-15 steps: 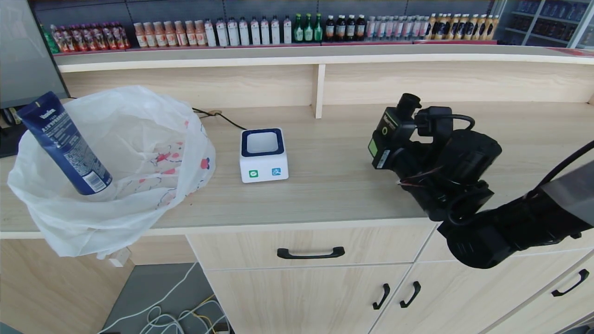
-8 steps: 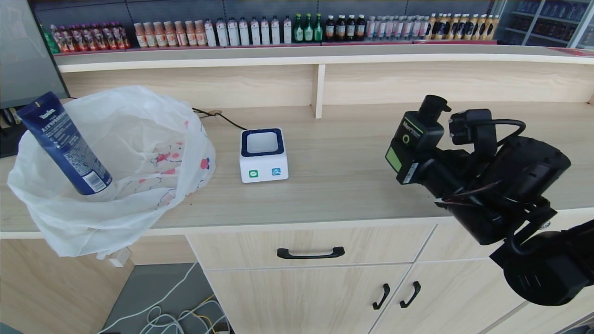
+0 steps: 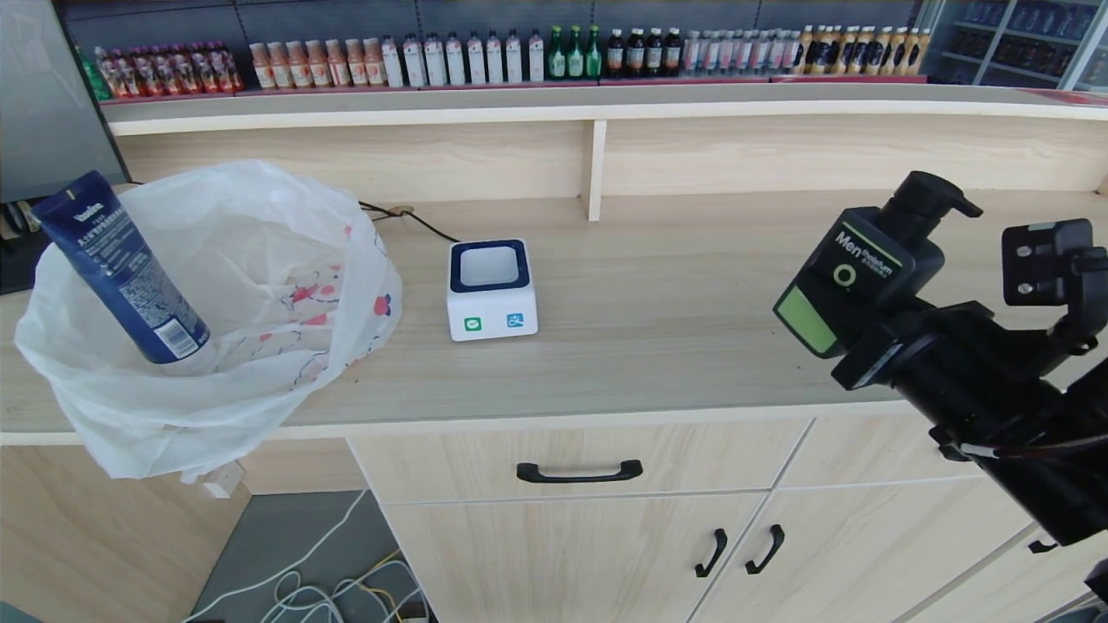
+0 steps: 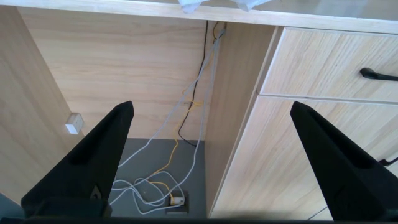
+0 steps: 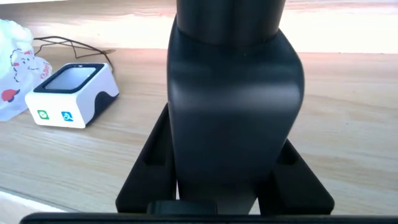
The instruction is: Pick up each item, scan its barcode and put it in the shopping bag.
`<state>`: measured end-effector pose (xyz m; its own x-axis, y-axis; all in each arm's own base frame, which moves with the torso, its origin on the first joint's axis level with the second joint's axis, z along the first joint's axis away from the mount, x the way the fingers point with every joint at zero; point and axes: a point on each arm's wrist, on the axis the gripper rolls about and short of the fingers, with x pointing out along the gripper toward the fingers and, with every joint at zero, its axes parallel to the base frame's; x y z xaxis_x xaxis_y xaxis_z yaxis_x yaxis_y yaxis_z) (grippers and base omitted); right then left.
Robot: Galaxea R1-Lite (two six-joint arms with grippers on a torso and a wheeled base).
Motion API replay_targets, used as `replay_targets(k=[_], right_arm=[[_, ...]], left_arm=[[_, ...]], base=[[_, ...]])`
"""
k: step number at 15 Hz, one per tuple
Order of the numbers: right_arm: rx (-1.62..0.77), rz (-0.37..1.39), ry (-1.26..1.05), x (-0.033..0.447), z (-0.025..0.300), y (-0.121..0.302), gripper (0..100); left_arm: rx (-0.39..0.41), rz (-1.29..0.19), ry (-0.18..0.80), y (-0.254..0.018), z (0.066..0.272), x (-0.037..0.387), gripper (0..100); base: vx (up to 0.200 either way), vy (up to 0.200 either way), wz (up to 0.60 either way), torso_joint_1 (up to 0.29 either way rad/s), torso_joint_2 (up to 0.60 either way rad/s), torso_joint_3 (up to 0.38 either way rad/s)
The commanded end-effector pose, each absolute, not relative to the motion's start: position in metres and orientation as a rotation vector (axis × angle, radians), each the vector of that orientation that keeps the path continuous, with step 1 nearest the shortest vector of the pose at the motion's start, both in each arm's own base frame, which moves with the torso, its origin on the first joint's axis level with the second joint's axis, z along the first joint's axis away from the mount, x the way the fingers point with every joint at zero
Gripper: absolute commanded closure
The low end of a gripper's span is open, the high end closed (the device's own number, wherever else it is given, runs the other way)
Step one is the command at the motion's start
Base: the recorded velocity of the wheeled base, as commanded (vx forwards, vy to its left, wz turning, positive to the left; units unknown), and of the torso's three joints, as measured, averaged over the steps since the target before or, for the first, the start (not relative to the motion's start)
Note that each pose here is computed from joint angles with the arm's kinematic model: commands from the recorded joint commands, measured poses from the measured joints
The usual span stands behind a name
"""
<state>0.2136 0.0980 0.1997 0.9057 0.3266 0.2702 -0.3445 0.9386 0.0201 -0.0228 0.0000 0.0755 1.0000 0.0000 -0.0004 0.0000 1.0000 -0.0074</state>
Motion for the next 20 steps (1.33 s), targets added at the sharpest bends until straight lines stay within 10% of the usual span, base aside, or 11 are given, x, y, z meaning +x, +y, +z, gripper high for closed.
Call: replay_targets(k=[1,20], right_arm=[[0.104,0.36,-0.294,0.196,0.206,0.09,100],[-0.165,0.516,-0.321,0.098,0.173,0.074,100]], left_arm=[[-0.008,0.0,0.0,0.0,0.075,-0.023,0],[-0.008,0.0,0.0,0.0,0.075,-0.023,0]], base=[[0.0,0.0,0.0,0.0,0.0,0.0],[0.0,0.0,0.0,0.0,0.0,0.0]])
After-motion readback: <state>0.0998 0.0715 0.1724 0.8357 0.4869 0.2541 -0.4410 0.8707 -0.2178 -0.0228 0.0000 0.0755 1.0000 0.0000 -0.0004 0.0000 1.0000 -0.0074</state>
